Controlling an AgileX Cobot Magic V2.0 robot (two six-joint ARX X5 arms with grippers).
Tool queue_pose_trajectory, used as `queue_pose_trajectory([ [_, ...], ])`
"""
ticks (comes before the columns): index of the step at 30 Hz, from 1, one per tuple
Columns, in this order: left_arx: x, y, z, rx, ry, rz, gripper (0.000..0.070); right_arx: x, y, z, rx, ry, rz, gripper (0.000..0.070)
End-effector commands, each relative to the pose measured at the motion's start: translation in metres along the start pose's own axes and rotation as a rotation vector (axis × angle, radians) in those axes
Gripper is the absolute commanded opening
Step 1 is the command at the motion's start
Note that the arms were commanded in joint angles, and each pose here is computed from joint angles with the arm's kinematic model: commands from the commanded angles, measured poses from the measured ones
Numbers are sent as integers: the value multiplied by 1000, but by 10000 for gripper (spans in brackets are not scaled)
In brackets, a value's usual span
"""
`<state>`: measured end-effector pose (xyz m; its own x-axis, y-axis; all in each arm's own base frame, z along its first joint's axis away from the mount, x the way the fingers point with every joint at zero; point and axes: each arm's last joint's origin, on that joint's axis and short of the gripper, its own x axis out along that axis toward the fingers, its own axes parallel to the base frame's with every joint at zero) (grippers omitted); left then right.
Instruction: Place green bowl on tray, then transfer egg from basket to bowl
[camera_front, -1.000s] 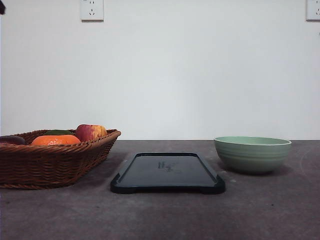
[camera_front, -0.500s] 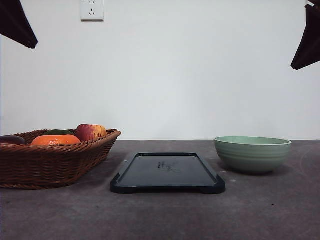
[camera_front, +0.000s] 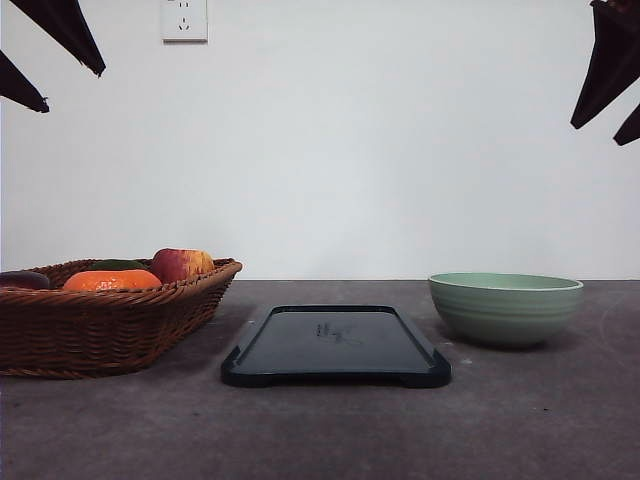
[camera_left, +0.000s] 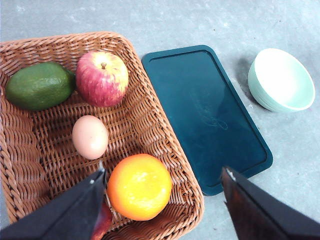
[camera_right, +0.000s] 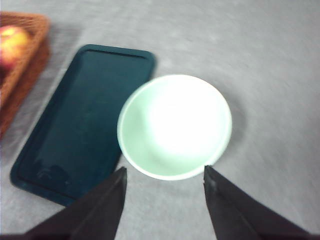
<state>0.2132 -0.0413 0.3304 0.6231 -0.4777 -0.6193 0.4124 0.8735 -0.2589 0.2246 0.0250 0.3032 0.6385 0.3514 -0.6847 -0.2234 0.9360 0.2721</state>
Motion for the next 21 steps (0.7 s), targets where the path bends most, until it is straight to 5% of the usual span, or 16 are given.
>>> queue_pose_trajectory([
  [1,-2,-1,6,20,-17,-8,472,4,-3,9,51,61,-30,306],
  [21,-2,-2,6,19,-18,-8,472,108,-37,51,63,322,-104,283],
])
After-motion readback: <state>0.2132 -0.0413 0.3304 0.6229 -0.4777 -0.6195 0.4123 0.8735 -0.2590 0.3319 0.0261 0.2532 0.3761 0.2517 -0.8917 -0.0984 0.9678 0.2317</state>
